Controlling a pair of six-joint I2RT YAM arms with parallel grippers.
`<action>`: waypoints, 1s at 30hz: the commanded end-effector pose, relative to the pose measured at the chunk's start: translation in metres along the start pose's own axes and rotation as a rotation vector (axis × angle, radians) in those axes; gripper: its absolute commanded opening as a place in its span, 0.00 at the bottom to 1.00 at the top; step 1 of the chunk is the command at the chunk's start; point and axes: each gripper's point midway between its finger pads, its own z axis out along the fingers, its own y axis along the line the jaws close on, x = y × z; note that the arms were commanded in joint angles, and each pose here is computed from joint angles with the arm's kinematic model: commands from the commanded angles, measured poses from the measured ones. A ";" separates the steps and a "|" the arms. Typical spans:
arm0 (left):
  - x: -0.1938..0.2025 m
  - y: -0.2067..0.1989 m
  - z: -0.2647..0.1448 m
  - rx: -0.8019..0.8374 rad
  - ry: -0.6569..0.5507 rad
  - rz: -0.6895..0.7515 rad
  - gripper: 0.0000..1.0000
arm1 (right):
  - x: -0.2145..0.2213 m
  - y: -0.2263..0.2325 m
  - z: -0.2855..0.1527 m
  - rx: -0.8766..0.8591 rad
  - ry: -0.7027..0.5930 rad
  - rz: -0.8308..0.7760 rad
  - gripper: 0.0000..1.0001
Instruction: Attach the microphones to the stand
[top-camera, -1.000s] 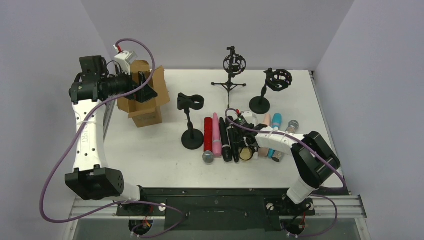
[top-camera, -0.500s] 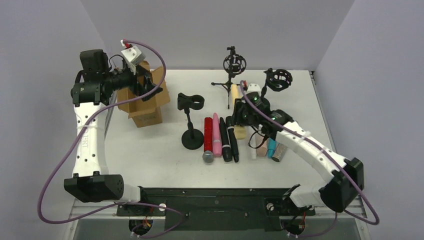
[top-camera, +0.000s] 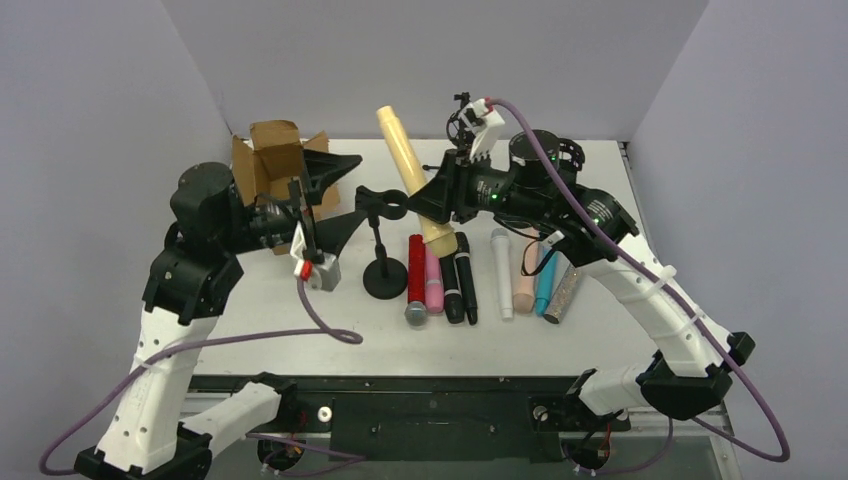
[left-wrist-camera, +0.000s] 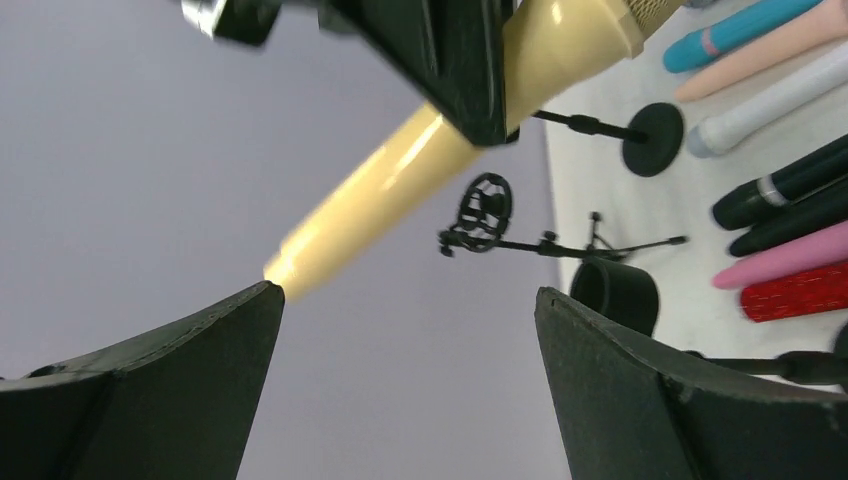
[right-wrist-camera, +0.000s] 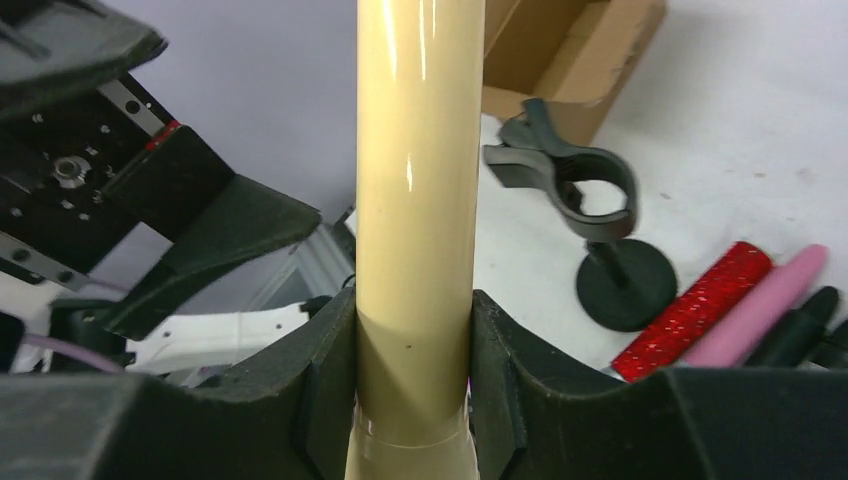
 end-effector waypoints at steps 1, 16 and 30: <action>-0.018 0.017 0.011 -0.062 -0.024 0.501 0.96 | 0.000 0.048 0.008 -0.191 0.057 0.032 0.00; 0.002 -0.006 0.026 0.048 0.019 0.744 0.65 | 0.022 0.085 0.026 -0.356 0.168 0.091 0.00; 0.008 0.029 0.024 -0.173 0.075 -0.021 0.00 | -0.072 0.045 -0.016 -0.174 -0.177 -0.055 0.76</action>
